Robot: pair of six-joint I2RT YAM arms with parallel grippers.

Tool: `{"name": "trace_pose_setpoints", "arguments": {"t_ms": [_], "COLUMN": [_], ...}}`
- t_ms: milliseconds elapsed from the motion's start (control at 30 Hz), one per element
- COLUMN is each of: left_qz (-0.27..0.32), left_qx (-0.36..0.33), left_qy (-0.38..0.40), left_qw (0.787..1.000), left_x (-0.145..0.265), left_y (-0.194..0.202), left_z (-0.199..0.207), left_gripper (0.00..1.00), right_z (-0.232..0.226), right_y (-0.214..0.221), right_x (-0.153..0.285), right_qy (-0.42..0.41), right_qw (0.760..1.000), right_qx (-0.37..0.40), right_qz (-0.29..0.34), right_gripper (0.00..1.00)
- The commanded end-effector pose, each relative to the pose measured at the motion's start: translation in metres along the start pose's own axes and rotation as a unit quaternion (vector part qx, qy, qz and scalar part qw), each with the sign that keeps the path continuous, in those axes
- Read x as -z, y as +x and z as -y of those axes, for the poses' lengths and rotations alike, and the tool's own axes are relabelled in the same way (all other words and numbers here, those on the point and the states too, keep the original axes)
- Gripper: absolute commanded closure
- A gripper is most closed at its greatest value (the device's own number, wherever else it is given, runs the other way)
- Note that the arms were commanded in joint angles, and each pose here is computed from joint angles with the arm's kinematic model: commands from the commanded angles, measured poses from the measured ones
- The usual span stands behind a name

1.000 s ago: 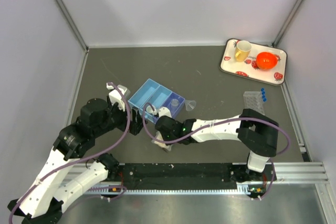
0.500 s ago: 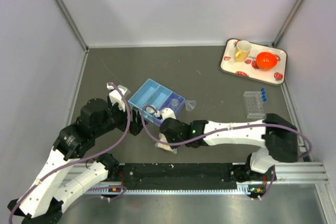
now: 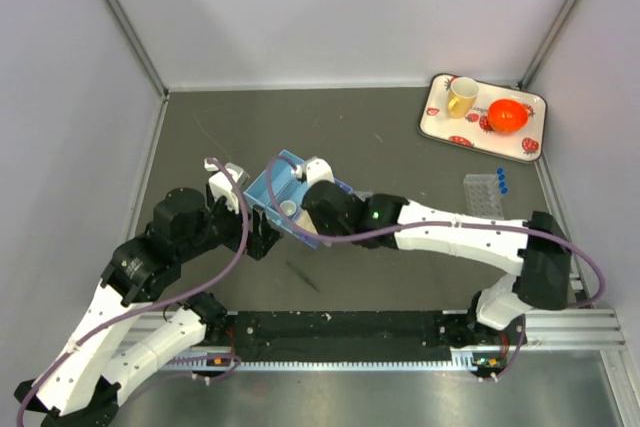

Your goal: Organize the chemistry lab equipment

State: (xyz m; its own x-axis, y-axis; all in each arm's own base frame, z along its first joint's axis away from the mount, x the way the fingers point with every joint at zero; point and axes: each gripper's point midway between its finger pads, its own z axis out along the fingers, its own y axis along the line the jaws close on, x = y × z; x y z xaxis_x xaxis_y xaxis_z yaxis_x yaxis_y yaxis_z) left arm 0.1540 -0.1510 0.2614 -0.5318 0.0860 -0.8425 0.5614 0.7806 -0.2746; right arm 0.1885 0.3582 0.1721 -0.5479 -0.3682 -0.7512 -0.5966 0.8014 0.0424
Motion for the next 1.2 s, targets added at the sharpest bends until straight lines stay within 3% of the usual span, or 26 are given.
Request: {"name": "trace_pose_setpoints", "arguments": {"t_ms": [0,167,500,1167], "left_qz": [0.036,0.037,0.03,0.021], "left_qx": [0.0,-0.002,-0.003,-0.003], "left_qy": [0.017,0.017,0.013,0.006], "left_qw": [0.999,0.999,0.999,1.0], "left_x": [0.01,0.012,0.008,0.0], "left_y": [-0.019,-0.02,-0.012,-0.008], "left_z": [0.009,0.01,0.006,0.003], "left_gripper": [0.01,0.01,0.01,0.01], "right_z": [0.014,0.038,0.051,0.076], "right_y": [-0.054,-0.081,-0.082,-0.064], "right_x": [-0.019,-0.059,-0.121,-0.176], "right_qy": [0.013,0.015,0.011,0.024], "right_qw": [0.999,0.999,0.999,0.997], "right_qx": [0.002,-0.021,-0.029,-0.05], "right_qz": [0.037,0.025,-0.01,-0.044], "right_gripper": [1.0,1.0,1.0,1.0]}}
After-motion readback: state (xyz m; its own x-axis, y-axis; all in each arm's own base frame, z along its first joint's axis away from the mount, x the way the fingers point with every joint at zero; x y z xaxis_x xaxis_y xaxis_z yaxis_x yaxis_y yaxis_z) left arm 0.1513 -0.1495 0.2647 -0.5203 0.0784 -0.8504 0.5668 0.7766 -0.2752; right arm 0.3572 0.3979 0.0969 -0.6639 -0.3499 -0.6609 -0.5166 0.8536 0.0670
